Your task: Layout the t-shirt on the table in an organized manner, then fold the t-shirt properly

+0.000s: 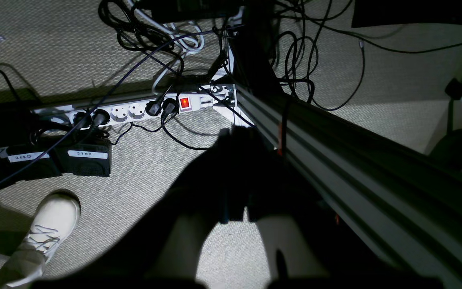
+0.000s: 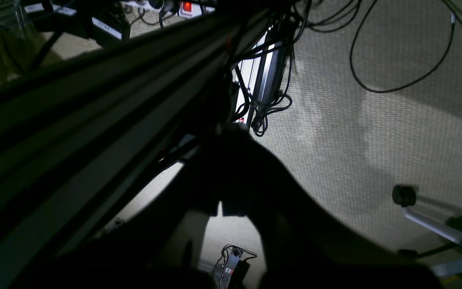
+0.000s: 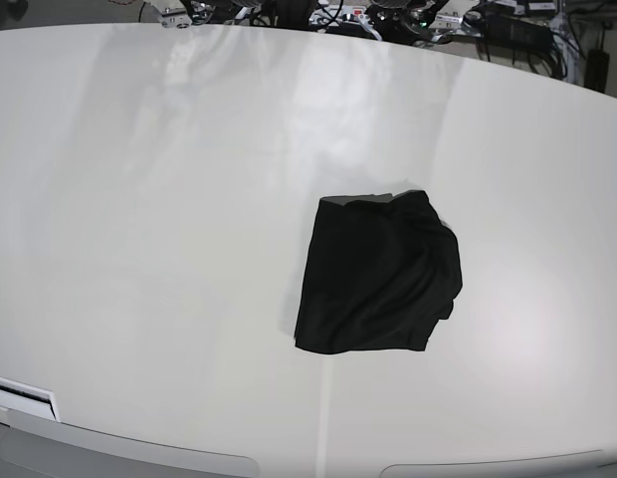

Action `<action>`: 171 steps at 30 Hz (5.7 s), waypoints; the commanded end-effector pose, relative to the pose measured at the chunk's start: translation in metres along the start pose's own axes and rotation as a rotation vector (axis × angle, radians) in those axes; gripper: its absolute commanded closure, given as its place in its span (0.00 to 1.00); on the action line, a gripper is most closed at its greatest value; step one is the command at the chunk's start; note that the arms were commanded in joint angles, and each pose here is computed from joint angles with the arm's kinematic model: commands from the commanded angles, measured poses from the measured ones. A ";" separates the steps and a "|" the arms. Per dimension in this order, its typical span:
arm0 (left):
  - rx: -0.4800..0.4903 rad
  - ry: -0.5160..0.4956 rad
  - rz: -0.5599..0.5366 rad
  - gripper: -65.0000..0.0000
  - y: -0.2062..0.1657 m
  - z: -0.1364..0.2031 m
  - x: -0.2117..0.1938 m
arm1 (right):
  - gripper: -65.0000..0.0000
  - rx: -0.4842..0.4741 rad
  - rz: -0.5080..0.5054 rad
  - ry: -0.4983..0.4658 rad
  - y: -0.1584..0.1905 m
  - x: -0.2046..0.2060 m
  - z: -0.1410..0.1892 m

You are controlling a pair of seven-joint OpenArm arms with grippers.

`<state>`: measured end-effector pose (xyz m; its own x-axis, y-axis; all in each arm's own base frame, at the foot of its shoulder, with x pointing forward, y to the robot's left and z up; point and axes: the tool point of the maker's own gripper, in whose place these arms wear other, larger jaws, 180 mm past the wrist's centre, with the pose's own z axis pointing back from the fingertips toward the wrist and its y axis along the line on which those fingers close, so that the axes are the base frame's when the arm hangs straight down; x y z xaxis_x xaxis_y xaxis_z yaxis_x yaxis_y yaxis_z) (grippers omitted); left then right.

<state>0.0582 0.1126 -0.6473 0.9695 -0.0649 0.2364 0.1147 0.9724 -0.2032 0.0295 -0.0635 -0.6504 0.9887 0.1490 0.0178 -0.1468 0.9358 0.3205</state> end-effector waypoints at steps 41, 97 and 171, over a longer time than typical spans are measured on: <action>-0.161 0.154 -0.172 1.00 0.003 0.180 -0.078 | 1.00 -0.082 0.168 -0.010 0.015 -0.111 0.181; -0.231 -0.394 -0.255 1.00 0.020 0.182 0.377 | 0.83 -0.409 0.482 -0.667 0.029 0.089 0.332; -0.437 -0.732 -0.909 1.00 -0.067 0.408 0.446 | 0.83 -0.447 0.450 -0.730 0.024 0.105 0.342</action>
<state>0.3906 0.1113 -0.1681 0.2268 -0.4417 0.8680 0.8780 0.4785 0.0141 0.1379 -0.1358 -0.3242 0.6142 0.4262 0.6642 -0.3659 0.8995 -0.2388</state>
